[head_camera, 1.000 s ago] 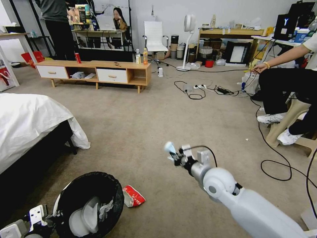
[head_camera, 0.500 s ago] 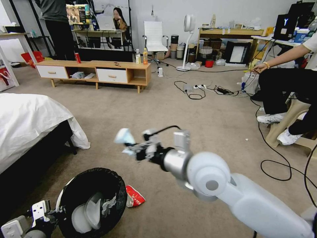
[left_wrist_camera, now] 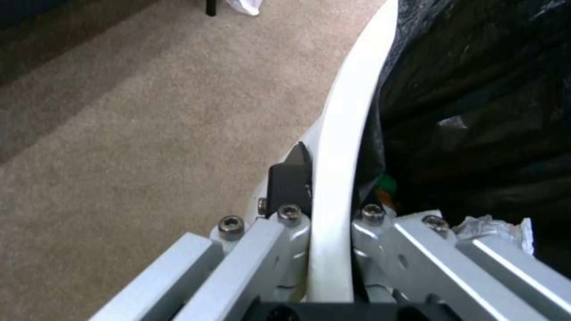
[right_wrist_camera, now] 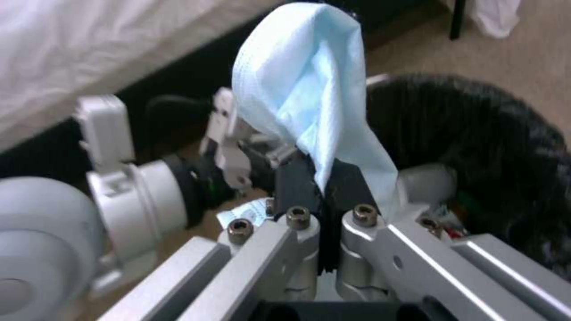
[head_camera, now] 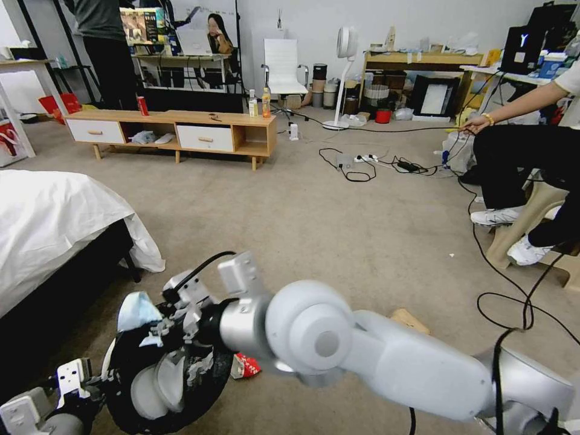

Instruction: Pick up the trash bin and place the garbage on the floor into it.

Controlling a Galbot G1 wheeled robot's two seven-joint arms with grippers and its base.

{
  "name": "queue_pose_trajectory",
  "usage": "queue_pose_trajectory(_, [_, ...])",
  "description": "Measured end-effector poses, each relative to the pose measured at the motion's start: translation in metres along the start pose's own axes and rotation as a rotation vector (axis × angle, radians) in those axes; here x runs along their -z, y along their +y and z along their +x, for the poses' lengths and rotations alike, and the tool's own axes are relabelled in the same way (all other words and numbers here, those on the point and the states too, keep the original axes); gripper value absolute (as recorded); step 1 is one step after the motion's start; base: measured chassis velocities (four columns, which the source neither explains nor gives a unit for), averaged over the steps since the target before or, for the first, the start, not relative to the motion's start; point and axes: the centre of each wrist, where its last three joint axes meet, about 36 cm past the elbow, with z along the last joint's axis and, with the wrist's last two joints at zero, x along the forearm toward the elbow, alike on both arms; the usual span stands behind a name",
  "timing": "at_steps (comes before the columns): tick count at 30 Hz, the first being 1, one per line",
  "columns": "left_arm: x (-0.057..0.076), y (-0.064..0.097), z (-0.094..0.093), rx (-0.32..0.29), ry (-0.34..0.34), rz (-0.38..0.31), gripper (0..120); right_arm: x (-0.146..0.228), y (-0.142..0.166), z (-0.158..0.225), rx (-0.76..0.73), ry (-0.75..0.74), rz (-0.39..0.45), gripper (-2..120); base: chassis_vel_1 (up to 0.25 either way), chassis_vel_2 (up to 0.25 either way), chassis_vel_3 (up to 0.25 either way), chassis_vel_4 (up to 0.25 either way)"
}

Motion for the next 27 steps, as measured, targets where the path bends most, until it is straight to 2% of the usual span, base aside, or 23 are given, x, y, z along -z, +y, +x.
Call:
queue_pose_trajectory(17, [-0.001,0.001,-0.002,0.001,0.004,0.004,2,-0.024,-0.030,-0.031,-0.133,0.065,-0.045,0,0.000,0.000,0.000,0.000])
queue_pose_trajectory(20, [-0.002,0.001,-0.002,-0.001,0.006,0.006,2,-0.035,-0.043,-0.046,-0.170,0.081,-0.058,0,0.000,0.000,0.000,0.000])
queue_pose_trajectory(27, [-0.003,0.002,-0.002,0.001,0.011,0.006,2,-0.045,-0.052,-0.063,-0.187,0.102,-0.073,0,0.000,0.000,0.000,0.000])
